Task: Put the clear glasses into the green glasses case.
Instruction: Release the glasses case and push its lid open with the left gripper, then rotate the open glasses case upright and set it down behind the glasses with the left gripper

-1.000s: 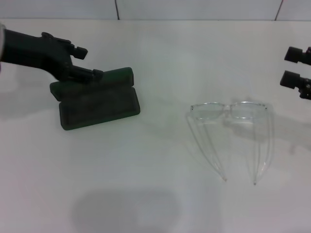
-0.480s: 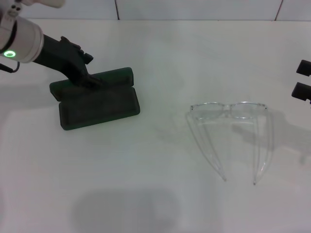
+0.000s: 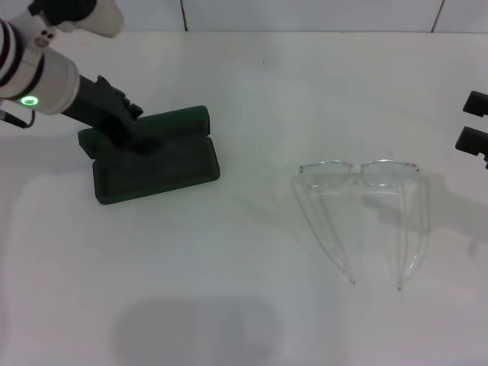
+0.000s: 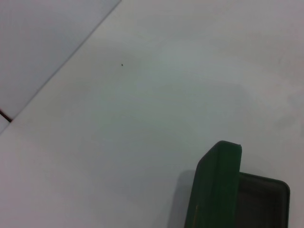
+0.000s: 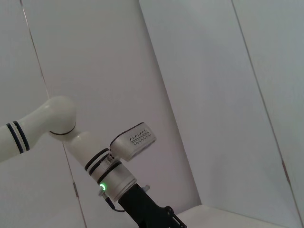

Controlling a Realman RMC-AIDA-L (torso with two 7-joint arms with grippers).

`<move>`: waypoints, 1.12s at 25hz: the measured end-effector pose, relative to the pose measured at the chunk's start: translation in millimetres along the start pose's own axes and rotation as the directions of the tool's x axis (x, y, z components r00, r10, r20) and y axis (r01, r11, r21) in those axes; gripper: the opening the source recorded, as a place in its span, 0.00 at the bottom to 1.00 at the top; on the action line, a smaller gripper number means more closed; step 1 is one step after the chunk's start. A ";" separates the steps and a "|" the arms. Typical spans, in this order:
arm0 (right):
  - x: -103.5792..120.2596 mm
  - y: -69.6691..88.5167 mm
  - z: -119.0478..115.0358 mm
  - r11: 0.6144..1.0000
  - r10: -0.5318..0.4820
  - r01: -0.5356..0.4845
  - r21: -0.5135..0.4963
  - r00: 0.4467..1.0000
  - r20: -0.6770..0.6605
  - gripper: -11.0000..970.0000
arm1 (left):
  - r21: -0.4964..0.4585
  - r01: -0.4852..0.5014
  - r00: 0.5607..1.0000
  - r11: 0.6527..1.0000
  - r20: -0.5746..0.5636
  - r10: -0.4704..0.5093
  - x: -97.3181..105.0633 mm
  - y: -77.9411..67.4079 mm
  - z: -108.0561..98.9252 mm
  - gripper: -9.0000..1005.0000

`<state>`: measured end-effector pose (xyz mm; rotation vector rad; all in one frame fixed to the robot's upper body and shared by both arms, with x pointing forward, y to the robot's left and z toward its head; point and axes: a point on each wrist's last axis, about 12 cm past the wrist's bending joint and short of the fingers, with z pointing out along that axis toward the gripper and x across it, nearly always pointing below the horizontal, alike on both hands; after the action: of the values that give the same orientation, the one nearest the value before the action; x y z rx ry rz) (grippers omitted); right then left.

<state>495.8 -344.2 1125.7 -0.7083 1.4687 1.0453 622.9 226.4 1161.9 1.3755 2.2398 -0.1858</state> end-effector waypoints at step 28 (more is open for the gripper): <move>5.7 6.4 -26.0 0.996 0.017 -0.020 0.082 0.999 0.042 0.76 | -0.050 -0.183 0.982 0.982 0.034 0.185 -23.0 -38.6 -14.4 0.22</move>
<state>477.8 -364.1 1120.5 -0.6124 1.4765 1.0018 592.9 194.8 1180.0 1.5303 2.0588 -0.0947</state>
